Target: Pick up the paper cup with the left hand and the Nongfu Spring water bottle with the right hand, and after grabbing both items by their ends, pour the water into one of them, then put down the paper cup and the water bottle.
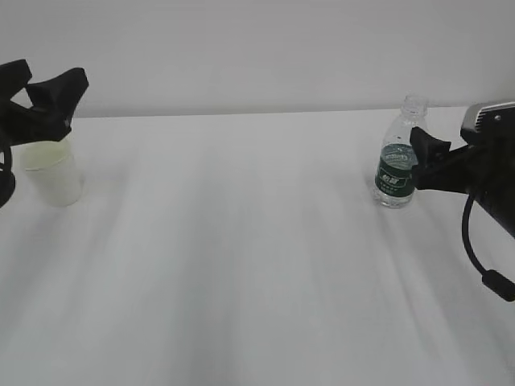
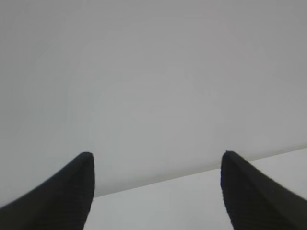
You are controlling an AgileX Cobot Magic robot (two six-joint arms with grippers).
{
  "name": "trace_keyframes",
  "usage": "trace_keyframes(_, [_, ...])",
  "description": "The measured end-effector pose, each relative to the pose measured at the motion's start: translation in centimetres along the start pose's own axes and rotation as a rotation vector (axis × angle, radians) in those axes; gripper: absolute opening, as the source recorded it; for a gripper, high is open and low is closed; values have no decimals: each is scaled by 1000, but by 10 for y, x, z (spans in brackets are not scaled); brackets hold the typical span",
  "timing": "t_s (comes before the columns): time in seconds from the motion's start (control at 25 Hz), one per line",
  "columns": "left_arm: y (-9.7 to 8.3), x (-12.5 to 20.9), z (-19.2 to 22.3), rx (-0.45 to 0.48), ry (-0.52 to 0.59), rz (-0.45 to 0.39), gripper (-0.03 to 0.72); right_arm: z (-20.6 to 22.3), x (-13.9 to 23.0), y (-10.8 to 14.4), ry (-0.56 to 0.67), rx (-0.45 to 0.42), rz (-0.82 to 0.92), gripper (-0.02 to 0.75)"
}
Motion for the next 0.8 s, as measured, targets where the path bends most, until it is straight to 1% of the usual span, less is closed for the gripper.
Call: trace_keyframes(0.8, [-9, -75, -44, -35, -45, 25, 588, -32, -60, -10, -8, -9, 14, 561])
Point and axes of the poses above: a point on each arm's last joint axis where the gripper is mounted, z pointing out along that axis toward the gripper, y along the wrist's bending axis when the last joint is at zero, x = y × z, the point moved 2 cm from there along z, pointing out along that axis toward the gripper, and after that the axes turned 4 degrees about -z, right-handed, at the moved point
